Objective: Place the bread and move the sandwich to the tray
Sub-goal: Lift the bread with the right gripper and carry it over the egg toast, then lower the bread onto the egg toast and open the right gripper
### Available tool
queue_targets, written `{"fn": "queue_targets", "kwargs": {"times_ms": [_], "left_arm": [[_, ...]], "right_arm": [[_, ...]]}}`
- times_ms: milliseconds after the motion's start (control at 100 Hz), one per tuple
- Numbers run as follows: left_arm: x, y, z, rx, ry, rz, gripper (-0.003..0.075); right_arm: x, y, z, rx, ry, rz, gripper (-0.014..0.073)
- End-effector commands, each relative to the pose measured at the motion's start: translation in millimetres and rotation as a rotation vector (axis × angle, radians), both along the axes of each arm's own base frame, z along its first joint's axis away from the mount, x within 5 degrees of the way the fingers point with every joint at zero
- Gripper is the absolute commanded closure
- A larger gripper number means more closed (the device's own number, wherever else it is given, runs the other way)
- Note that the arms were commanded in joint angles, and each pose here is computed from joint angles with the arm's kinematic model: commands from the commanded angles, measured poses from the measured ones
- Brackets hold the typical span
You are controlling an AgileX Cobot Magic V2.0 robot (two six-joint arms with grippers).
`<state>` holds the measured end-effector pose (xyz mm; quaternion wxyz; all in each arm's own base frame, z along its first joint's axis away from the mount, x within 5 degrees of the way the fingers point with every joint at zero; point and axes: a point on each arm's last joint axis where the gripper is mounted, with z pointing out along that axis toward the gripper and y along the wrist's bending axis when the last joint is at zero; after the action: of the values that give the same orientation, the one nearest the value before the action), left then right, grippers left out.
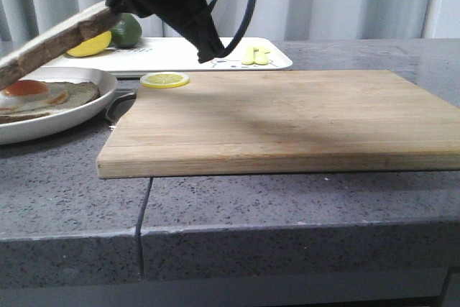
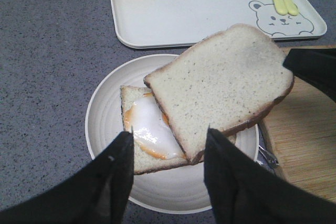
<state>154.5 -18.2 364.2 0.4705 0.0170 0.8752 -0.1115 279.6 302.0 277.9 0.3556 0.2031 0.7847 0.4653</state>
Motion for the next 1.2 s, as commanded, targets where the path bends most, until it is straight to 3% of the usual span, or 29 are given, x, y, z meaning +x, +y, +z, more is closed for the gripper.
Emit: {"fn": "queue_targets", "kwargs": {"times_ms": [0, 1040, 1190], "left_arm": [[2.0, -0.1, 15.5, -0.028, -0.086, 0.015, 0.0425], [1.8, -0.2, 15.2, -0.028, -0.082, 0.013, 0.0425], [1.8, -0.2, 15.2, -0.028, -0.082, 0.013, 0.0425]], "right_arm": [[-1.5, -2.3, 31.8, 0.066, -0.088, -0.030, 0.0657], [-4.5, 11.0, 11.1, 0.041, -0.018, 0.018, 0.0650], [-4.6, 11.1, 11.0, 0.040, -0.017, 0.019, 0.0550]]}}
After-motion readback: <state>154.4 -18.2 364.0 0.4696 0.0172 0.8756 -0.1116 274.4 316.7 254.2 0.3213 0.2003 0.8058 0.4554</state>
